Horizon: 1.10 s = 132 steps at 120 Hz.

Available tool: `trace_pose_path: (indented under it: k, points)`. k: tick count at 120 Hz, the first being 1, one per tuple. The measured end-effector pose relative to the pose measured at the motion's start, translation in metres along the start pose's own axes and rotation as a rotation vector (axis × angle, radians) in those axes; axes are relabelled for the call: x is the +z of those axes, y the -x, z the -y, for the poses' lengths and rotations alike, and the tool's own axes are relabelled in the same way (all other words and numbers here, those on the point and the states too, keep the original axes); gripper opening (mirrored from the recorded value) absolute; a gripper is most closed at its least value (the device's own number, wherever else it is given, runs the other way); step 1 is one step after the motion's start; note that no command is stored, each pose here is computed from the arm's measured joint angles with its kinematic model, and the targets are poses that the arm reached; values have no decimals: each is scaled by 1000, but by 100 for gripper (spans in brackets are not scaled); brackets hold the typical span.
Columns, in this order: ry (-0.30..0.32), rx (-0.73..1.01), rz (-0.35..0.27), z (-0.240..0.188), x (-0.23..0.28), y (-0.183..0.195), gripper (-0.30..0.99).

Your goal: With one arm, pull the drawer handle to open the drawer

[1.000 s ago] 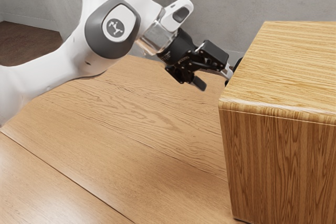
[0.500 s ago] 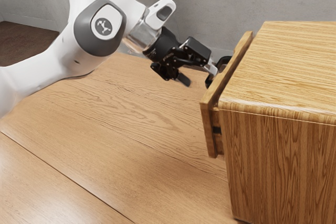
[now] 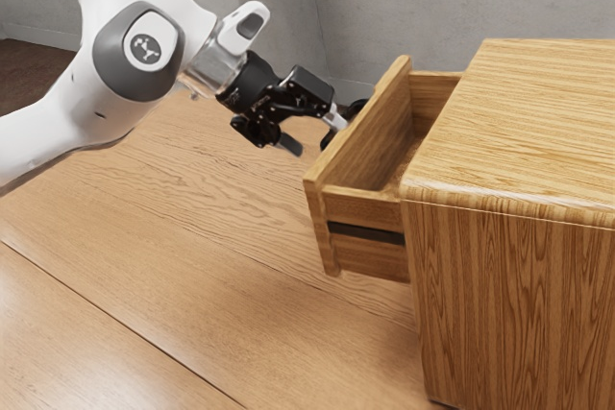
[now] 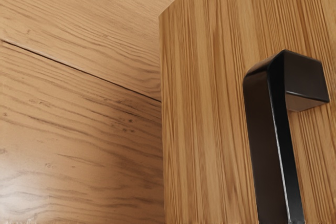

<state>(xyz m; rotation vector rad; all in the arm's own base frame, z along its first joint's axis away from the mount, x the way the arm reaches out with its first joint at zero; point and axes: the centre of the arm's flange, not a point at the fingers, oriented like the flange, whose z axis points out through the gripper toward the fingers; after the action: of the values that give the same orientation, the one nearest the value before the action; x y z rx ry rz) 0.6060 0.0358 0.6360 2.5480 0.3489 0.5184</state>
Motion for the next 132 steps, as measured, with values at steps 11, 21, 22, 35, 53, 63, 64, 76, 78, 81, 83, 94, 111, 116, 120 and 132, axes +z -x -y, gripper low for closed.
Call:
trace_pose_path:
  k: [11, 21, 22, 35, 53, 63, 64, 76, 78, 81, 83, 94, 111, 116, 120, 132]
  points:
    - [-2, -12, -6, 7, -6, 0, 69]
    - [-1, -20, -10, 12, -12, 3, 69]
    - [-1, -20, -10, 12, -13, 3, 69]
    - [2, -29, -16, 18, -21, 7, 69]
    - [1, -40, -12, 24, -22, 10, 69]
    - [0, -43, -13, 26, -22, 10, 69]
    - [0, -44, -13, 27, -23, 10, 69]
    - [0, -48, -16, 30, -26, 11, 69]
    - [0, -50, -16, 31, -27, 11, 69]
    - [-1, -52, -17, 32, -27, 12, 69]
    - [-1, -54, -17, 33, -28, 12, 69]
    - [-2, -66, -23, 41, -34, 13, 69]
    - [-12, -95, -41, 60, -46, 12, 69]
    - [-17, -106, -46, 67, -49, 11, 69]
    - [-19, -116, -50, 73, -52, 11, 69]
    - [-24, -141, -66, 89, -65, 11, 69]
